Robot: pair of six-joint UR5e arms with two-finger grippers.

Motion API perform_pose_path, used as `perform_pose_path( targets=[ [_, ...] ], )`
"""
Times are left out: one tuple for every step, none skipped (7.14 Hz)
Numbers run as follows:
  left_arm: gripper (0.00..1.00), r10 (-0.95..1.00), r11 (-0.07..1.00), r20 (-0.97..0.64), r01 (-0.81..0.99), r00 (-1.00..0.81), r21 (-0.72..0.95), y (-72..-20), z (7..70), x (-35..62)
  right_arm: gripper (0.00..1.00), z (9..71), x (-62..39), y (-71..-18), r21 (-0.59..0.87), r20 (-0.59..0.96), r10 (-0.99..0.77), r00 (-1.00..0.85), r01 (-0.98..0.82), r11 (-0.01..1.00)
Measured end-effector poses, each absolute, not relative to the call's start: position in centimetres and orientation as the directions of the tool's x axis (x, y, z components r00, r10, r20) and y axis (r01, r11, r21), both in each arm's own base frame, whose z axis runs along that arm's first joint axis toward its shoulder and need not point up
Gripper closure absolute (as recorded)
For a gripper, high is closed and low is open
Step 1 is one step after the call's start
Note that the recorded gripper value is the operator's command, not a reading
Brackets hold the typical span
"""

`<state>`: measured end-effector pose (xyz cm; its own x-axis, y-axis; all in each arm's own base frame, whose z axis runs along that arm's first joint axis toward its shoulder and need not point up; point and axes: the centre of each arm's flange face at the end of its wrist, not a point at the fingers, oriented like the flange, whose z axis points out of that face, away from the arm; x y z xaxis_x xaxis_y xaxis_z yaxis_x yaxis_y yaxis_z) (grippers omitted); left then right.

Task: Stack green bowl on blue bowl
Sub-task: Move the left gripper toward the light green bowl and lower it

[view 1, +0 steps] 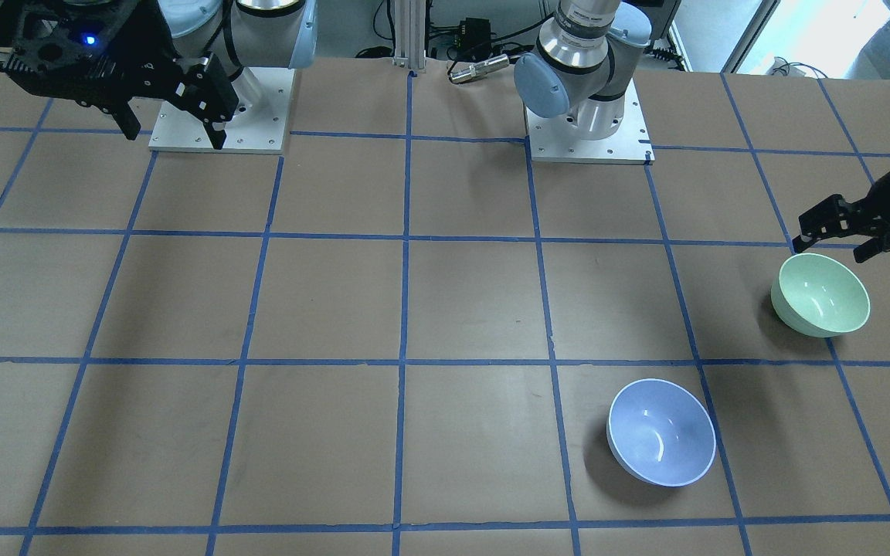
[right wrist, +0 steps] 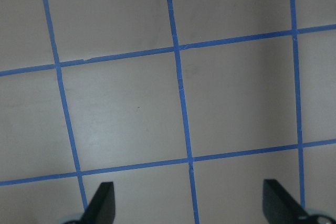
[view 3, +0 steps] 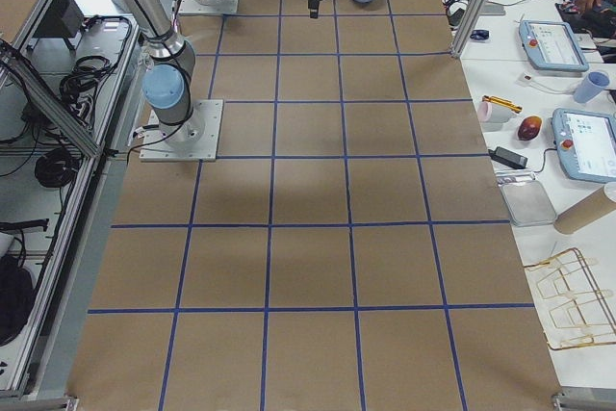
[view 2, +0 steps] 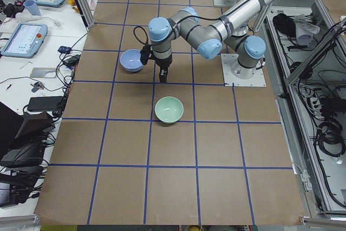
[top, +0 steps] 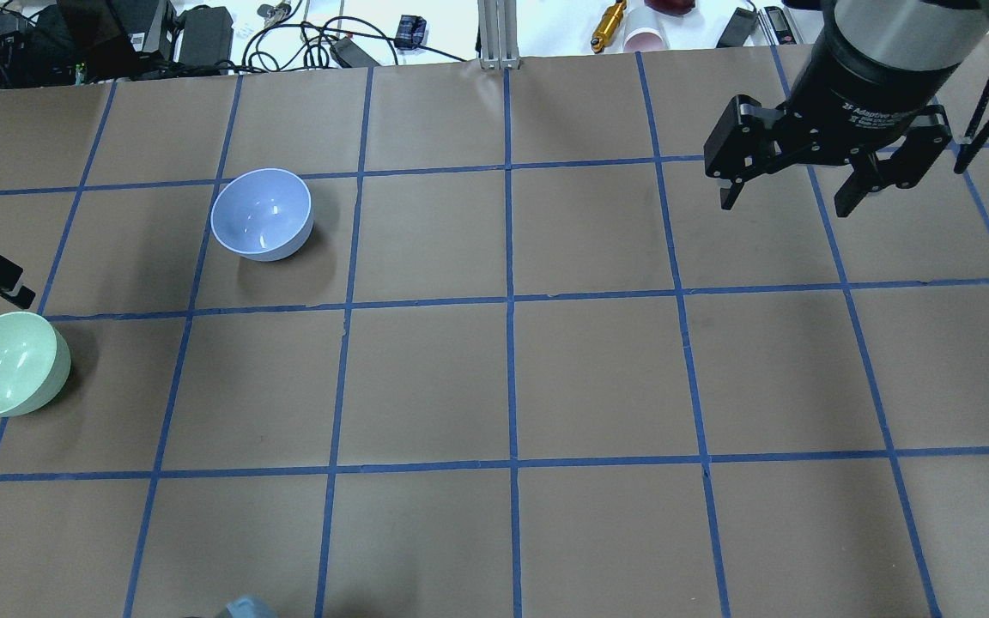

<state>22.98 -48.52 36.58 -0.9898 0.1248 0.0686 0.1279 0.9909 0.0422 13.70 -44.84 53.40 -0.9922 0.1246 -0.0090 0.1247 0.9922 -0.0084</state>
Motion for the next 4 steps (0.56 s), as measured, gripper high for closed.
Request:
perform_pose_path(
  targets=[
    [0.0,0.149,0.988,0.061,0.15,-0.987,0.024,-48.5,35.3,25.2,0.0,53.4,13.7,-44.8,-0.008,-0.009,0.125,-0.992,0.125,0.992],
    [0.0,0.163,0.987,0.049,0.163,-0.985,0.009,-48.4,34.1,27.4,0.0,53.4,13.7,-44.8,-0.008,-0.009,0.125,-0.992,0.125,0.992],
    [0.0,0.157,0.987,0.045,0.158,-0.987,0.004,-48.2,32.6,29.6,0.0,53.4,13.7,-44.8,-0.008,-0.009,0.125,-0.992,0.125,0.992],
    [0.0,0.137,0.99,0.053,0.138,-0.989,0.009,-47.5,31.2,31.8,0.0,53.4,13.7,-44.8,-0.009,-0.009,0.125,-0.992,0.125,0.992]
  ],
)
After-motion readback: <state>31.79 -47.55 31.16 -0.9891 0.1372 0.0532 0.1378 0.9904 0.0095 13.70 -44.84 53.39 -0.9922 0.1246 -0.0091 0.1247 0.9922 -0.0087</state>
